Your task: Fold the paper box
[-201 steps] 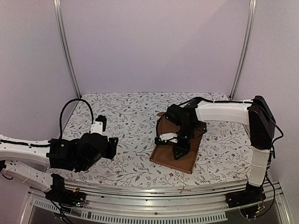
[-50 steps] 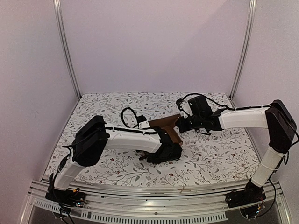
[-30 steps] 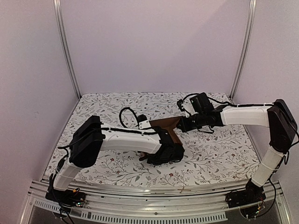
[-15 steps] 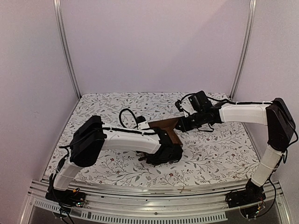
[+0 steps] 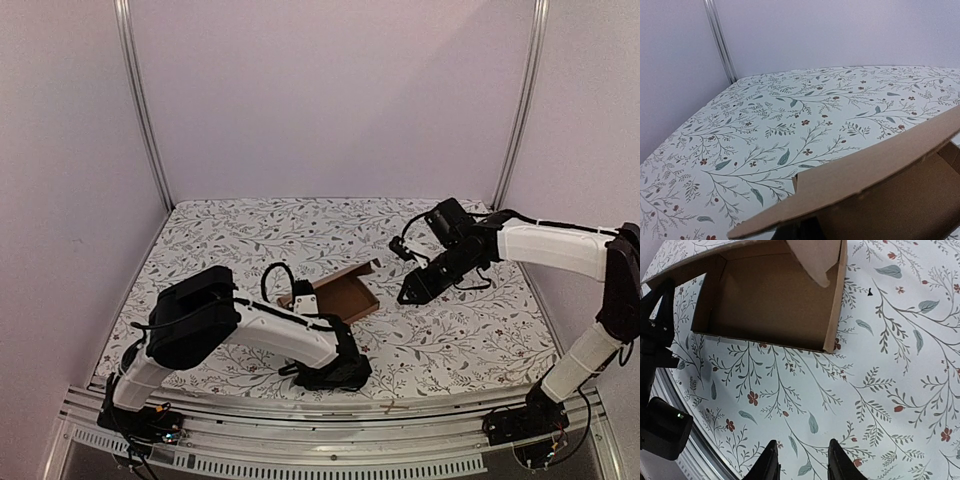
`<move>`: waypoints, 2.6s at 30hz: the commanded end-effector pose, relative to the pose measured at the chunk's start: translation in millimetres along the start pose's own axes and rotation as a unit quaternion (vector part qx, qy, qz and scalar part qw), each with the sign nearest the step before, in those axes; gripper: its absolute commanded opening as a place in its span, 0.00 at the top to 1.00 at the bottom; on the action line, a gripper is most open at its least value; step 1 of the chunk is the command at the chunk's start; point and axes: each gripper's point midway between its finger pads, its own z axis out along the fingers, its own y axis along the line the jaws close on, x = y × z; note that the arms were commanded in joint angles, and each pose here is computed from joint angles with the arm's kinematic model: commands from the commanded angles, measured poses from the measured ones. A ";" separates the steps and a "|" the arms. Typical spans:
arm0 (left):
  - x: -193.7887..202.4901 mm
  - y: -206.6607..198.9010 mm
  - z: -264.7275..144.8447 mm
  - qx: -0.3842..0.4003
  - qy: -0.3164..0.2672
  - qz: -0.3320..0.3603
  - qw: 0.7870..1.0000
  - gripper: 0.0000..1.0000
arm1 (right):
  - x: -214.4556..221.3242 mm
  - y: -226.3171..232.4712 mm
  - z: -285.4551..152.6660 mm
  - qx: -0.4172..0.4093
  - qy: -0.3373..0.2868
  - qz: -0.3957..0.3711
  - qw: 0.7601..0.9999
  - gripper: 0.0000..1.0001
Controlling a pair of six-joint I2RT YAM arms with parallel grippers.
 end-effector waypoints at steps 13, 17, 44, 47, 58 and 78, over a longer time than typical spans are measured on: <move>-13.2 46.3 4.4 -0.031 -0.013 -0.112 0.993 1.00 | -59.5 48.0 -90.3 0.068 -0.052 -0.543 0.835 0.45; -15.7 47.8 4.3 -0.029 -0.015 -0.109 0.993 1.00 | -82.2 65.9 -72.3 0.099 -0.064 -0.598 0.793 0.45; -43.6 47.1 -11.9 0.000 -0.017 -0.079 0.997 0.61 | -117.0 67.7 31.1 0.126 -0.092 -0.651 0.743 1.00; -59.8 46.7 -31.8 0.029 -0.020 -0.053 0.998 0.44 | -117.6 63.7 32.6 0.134 -0.089 -0.644 0.748 1.00; -51.0 70.5 -109.1 0.093 0.054 0.064 0.992 0.27 | -110.1 53.8 41.4 0.146 -0.080 -0.637 0.753 1.00; -144.9 132.6 4.7 0.218 0.211 -0.179 0.936 0.28 | -40.3 47.6 67.8 0.074 -0.012 -0.617 0.784 0.76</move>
